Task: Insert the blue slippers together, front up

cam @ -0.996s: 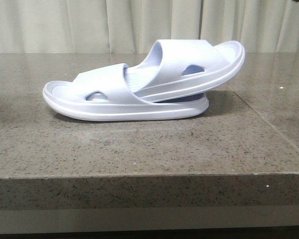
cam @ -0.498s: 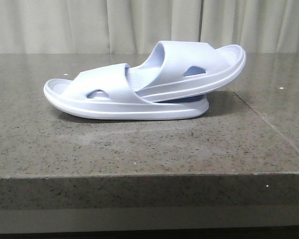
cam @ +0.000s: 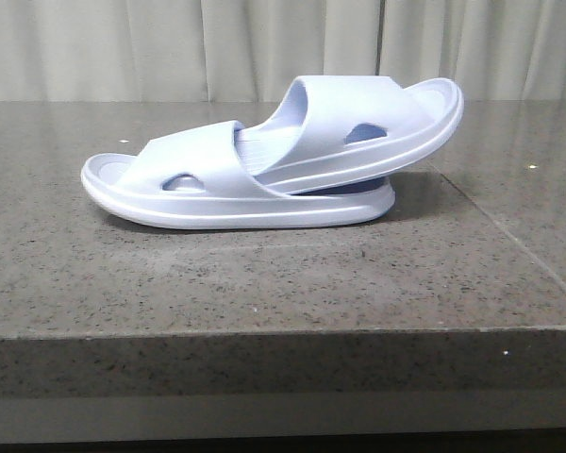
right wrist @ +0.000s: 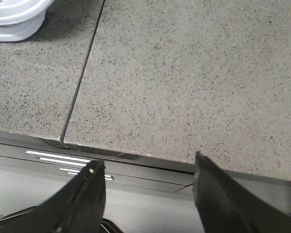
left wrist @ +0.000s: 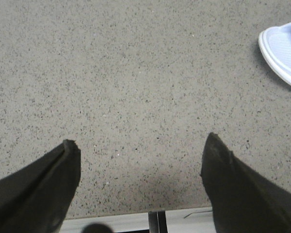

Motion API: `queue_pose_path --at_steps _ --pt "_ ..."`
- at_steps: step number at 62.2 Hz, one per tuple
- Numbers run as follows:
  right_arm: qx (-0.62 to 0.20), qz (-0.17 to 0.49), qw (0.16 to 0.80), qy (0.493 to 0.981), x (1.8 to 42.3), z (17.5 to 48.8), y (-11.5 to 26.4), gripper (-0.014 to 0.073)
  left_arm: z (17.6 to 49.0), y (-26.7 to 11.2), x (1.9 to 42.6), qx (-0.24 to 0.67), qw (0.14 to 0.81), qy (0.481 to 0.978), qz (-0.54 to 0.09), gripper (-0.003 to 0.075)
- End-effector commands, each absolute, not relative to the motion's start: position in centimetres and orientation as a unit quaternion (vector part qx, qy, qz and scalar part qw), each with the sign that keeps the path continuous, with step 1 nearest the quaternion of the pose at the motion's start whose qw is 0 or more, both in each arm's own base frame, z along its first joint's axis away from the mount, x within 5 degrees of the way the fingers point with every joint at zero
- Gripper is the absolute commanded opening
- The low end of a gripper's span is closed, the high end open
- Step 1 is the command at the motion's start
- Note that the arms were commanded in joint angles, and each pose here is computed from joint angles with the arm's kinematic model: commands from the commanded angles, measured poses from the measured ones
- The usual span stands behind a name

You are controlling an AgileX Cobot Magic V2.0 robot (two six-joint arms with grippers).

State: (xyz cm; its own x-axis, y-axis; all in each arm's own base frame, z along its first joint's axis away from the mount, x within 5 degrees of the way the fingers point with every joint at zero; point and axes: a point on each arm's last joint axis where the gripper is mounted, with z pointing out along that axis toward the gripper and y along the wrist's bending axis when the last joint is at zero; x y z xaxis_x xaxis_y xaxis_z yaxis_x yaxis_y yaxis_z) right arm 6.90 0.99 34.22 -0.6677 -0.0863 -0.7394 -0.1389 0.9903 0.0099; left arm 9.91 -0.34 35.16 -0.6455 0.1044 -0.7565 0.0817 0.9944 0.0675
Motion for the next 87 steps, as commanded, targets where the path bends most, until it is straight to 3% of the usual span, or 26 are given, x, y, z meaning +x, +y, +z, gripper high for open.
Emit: queue_pose_path --at_steps 1,5,19,29,79,87 --pt "-0.055 0.026 0.435 0.898 7.15 35.21 0.87 0.0411 36.48 -0.37 10.25 0.046 0.464 0.884 0.011 0.0475" --pt "-0.055 0.026 0.435 0.898 7.15 35.21 0.87 0.037 36.52 -0.4 10.28 0.045 0.467 0.883 0.009 0.0418" --pt "-0.055 0.027 0.435 0.898 7.14 35.21 0.88 0.0096 36.6 -0.45 10.34 0.045 0.472 0.88 0.006 0.0135" --pt "-0.055 0.032 0.434 0.899 7.19 35.2 0.95 -0.0066 36.6 -0.5 10.33 0.044 0.472 0.88 0.002 -0.0022" --pt "-0.054 0.052 0.429 0.9 7.1 35.15 1.28 -0.0067 36.57 -0.59 10.33 0.043 0.472 0.881 -0.004 -0.002" --pt "-0.054 0.053 0.429 0.9 7.1 35.15 1.29 -0.0067 36.02 -0.66 9.61 0.044 0.5 0.865 -0.009 -0.002"
